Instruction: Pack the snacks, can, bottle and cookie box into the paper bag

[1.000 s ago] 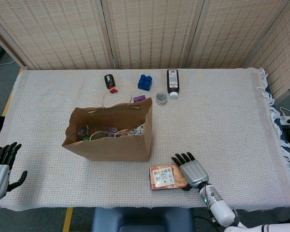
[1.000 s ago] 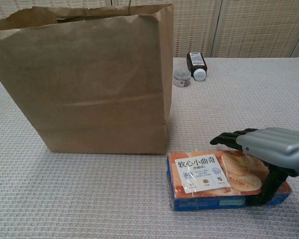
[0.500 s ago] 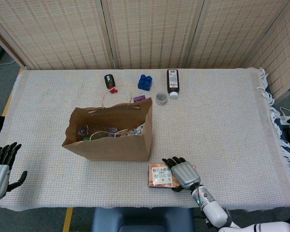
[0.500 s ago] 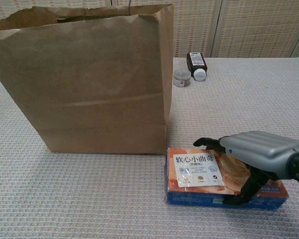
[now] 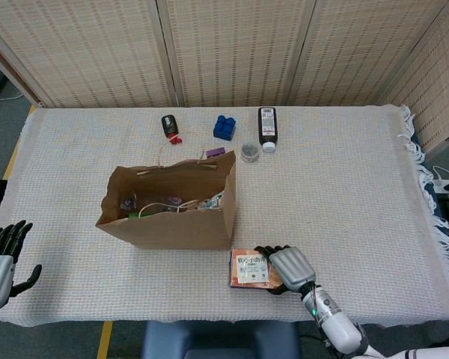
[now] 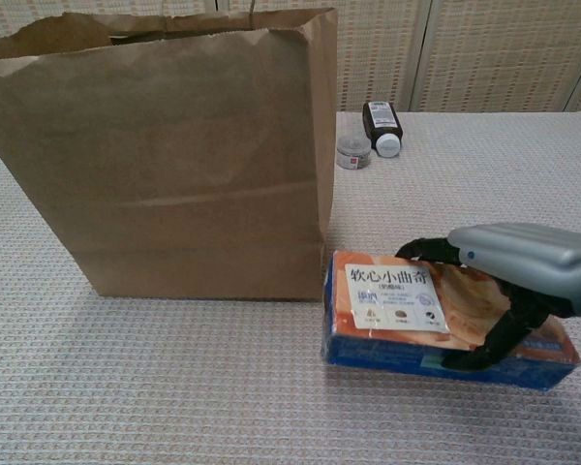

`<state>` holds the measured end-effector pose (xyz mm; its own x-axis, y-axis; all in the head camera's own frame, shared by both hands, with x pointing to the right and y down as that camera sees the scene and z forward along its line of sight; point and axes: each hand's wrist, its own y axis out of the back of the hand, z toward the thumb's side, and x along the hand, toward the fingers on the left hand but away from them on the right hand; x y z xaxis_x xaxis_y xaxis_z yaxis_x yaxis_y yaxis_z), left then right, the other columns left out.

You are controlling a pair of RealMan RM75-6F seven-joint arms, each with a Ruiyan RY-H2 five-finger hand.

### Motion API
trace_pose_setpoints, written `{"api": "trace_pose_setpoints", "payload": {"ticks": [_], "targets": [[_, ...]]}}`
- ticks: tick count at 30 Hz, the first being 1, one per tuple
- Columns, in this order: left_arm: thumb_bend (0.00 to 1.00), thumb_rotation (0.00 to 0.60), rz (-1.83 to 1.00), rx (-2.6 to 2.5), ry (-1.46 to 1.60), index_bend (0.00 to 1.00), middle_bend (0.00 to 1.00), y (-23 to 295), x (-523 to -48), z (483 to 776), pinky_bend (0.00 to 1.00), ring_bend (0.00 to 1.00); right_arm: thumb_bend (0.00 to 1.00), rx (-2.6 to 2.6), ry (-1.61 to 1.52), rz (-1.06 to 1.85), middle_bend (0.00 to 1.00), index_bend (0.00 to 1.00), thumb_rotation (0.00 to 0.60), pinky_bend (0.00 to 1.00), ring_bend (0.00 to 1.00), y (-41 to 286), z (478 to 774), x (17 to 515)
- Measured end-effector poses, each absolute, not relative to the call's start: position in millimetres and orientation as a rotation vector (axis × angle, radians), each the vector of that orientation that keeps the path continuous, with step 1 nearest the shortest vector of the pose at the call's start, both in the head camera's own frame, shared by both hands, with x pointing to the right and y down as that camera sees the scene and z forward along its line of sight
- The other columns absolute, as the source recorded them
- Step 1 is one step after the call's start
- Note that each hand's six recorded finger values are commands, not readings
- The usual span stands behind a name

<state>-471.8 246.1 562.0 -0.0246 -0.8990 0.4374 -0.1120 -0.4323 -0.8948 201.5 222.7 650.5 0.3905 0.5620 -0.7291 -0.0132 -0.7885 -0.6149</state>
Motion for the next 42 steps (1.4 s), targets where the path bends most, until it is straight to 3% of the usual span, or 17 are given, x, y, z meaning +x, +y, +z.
{"api": "trace_pose_setpoints", "payload": {"ticks": [13, 23, 33, 42], "targets": [[0.36, 0.6, -1.526, -1.588, 1.068, 0.04, 0.0, 244.9, -469.9, 562.8, 0.0, 0.0, 0.29, -1.964, -1.128, 1.203, 0.49, 0.31, 0.6, 0.7, 0.55, 111.2, 548.7, 251.8], [0.36, 0.6, -1.523, -1.594, 1.064, 0.04, 0.0, 243.4, -469.0, 563.6, 0.0, 0.0, 0.29, -1.826, -1.489, 0.825, 0.49, 0.3, 0.6, 0.69, 0.53, 48.0, 473.7, 220.9], [0.36, 0.6, -1.518, -1.601, 1.07, 0.04, 0.0, 243.7, -470.2, 563.2, 0.0, 0.0, 0.29, -1.765, -1.509, 0.664, 0.49, 0.28, 0.6, 0.68, 0.5, 17.9, 454.1, 128.4], [0.36, 0.6, -1.515, -1.608, 1.078, 0.04, 0.0, 244.7, -471.4, 562.5, 0.0, 0.0, 0.29, -1.735, -1.469, 0.71, 0.49, 0.28, 0.6, 0.67, 0.47, 11.7, 479.0, 61.2]]}}
